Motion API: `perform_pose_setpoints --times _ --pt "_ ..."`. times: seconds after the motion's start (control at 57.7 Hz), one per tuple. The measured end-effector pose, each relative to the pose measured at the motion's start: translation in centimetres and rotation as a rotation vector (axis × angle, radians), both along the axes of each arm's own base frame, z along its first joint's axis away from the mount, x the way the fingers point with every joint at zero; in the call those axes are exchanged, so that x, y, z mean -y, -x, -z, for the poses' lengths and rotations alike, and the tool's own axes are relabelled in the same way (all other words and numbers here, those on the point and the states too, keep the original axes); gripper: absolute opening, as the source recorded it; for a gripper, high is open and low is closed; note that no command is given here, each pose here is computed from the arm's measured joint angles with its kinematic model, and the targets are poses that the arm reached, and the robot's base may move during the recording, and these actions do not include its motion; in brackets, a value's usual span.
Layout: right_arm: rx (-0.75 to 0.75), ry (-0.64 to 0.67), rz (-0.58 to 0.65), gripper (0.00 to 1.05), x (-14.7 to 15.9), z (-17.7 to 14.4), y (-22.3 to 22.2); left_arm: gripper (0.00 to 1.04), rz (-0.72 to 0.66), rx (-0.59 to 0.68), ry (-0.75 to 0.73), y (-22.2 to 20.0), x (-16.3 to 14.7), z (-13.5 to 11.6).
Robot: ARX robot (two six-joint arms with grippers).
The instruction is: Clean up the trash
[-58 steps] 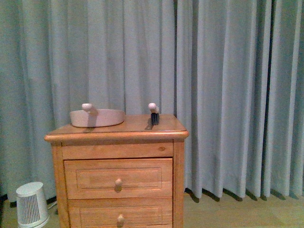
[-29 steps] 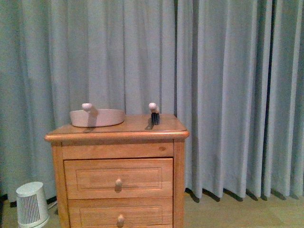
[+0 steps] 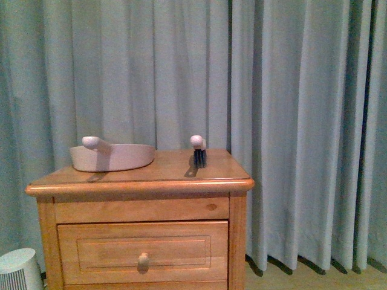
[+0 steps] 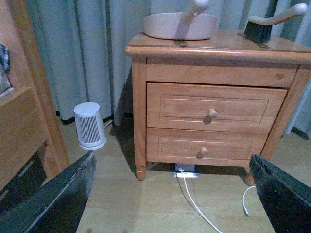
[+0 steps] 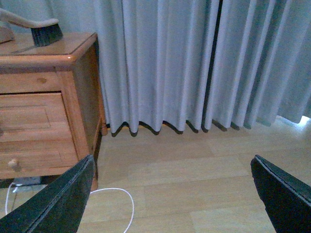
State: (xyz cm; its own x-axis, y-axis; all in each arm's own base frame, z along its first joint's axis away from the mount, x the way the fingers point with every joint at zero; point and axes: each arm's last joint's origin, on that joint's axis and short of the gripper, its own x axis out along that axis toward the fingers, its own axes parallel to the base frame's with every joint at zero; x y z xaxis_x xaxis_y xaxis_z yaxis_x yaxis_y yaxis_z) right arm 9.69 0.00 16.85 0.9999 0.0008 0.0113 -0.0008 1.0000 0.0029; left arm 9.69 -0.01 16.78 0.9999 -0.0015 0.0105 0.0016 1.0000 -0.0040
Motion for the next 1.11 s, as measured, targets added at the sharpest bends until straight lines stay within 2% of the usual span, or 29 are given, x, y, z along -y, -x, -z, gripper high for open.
perform_pose_setpoints --times 1.108 --pt "0.001 0.0 0.0 0.97 0.0 -0.01 0.0 0.97 0.0 -0.001 0.0 -0.01 0.0 0.01"
